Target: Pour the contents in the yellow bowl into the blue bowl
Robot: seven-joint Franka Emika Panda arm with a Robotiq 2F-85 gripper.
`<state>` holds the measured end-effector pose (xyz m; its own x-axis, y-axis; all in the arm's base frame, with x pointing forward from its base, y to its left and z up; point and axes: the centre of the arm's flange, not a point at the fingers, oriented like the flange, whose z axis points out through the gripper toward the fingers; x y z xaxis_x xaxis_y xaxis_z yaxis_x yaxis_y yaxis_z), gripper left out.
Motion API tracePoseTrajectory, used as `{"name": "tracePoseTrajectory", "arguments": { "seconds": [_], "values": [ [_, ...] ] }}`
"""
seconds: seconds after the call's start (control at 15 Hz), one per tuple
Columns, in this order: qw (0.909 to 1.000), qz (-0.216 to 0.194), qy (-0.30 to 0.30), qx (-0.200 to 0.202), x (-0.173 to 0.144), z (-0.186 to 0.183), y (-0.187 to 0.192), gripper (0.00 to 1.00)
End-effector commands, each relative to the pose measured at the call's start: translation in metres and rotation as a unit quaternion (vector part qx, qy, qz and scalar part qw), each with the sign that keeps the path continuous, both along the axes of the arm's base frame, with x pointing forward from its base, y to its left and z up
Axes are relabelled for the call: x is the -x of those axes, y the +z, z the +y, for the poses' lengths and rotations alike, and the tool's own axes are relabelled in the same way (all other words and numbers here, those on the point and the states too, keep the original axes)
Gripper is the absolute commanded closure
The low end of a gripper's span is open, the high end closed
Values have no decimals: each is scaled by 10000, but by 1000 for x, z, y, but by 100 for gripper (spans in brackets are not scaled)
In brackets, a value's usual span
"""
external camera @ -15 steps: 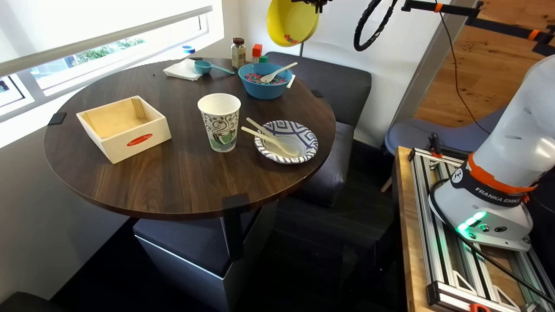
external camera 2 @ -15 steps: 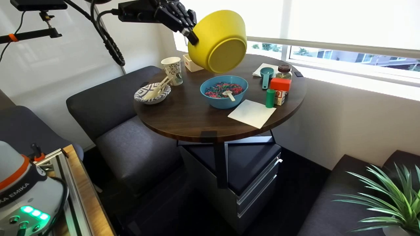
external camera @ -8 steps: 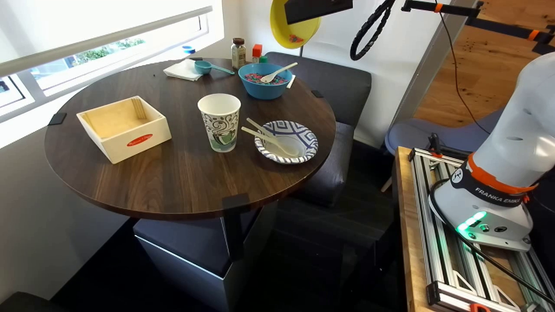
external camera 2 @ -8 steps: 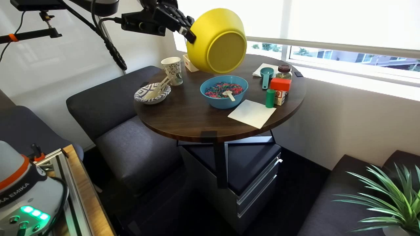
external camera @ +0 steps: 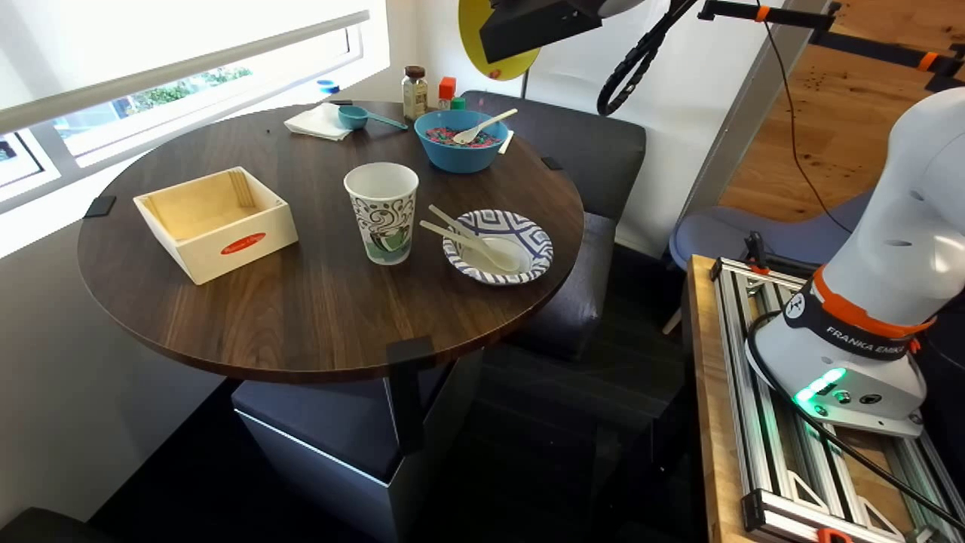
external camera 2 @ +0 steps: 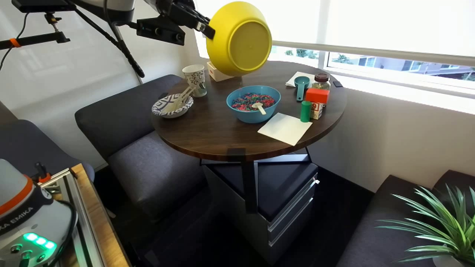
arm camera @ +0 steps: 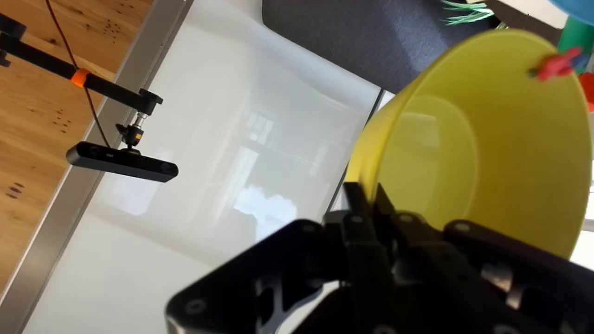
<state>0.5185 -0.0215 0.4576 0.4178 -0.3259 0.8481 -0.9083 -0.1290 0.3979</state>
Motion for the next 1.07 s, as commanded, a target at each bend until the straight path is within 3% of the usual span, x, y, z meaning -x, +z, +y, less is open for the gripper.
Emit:
{"name": "tracePoseTrajectory", "arguments": {
  "seconds": [0.0,0.53,0.67,0.73,1.0],
  "values": [
    [9991,-23,16,423,-24,11,-5,99],
    [9883,57,-69,1523,-40,7,-10,99],
    [9944,210,-142,1029,-44,21,-16,99],
    [9982,309,-183,476,-44,23,-12,99],
    [9978,398,15,-534,-35,4,31,99]
  ]
}}
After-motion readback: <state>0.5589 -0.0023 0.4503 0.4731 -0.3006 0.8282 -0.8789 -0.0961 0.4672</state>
